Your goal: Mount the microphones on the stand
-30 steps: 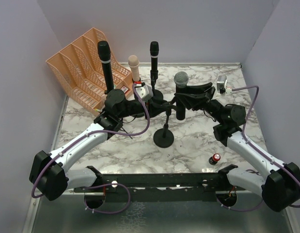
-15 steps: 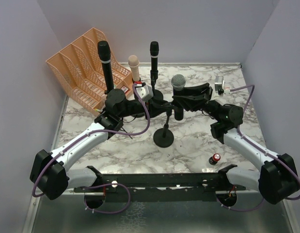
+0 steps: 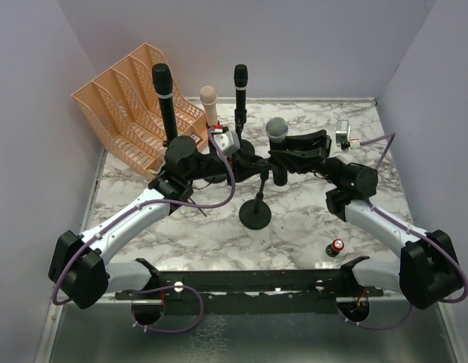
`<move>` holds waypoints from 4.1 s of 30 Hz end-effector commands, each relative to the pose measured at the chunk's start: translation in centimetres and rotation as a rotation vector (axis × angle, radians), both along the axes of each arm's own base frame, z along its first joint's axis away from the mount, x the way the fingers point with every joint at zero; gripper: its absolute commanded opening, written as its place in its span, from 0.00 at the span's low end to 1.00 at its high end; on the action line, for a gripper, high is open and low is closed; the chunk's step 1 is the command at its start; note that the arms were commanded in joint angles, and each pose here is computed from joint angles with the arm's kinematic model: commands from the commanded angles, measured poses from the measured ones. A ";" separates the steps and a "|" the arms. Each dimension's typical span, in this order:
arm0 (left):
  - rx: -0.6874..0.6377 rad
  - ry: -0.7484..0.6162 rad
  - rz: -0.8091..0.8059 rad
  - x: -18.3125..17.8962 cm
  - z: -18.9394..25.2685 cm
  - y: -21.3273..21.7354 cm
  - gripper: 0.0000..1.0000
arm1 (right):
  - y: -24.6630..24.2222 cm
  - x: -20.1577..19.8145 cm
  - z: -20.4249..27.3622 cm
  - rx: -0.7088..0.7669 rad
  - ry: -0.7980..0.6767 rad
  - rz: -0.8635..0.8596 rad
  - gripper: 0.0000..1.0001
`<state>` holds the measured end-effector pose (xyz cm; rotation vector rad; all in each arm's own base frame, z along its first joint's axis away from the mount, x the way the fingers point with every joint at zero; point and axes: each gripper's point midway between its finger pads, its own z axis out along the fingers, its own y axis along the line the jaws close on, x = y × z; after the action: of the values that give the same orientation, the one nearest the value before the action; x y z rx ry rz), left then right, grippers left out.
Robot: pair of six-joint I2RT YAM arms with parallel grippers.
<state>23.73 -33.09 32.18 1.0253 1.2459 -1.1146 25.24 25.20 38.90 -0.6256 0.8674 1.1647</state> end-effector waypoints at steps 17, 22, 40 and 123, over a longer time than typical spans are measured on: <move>0.040 0.011 0.129 0.6 -0.9 1.7 0.96 | -0.3 -0.6 -0.5 -0.039 0.079 -0.023 0.66; 0.040 0.013 0.208 1.1 -1.0 2.8 0.98 | -1.2 -0.5 -0.9 -0.060 0.127 -0.093 0.71; -0.003 0.152 0.408 -0.5 -2.8 7.5 0.98 | -5.3 -1.9 -13.5 -0.326 0.488 -0.312 0.71; -0.054 0.135 0.265 -2.3 -0.3 6.0 0.99 | -3.0 17.9 -8.6 -0.096 -0.001 -0.952 0.01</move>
<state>22.15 -26.50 31.58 0.7174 1.4247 -0.9511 40.98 24.11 23.60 -0.3270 1.2927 0.2943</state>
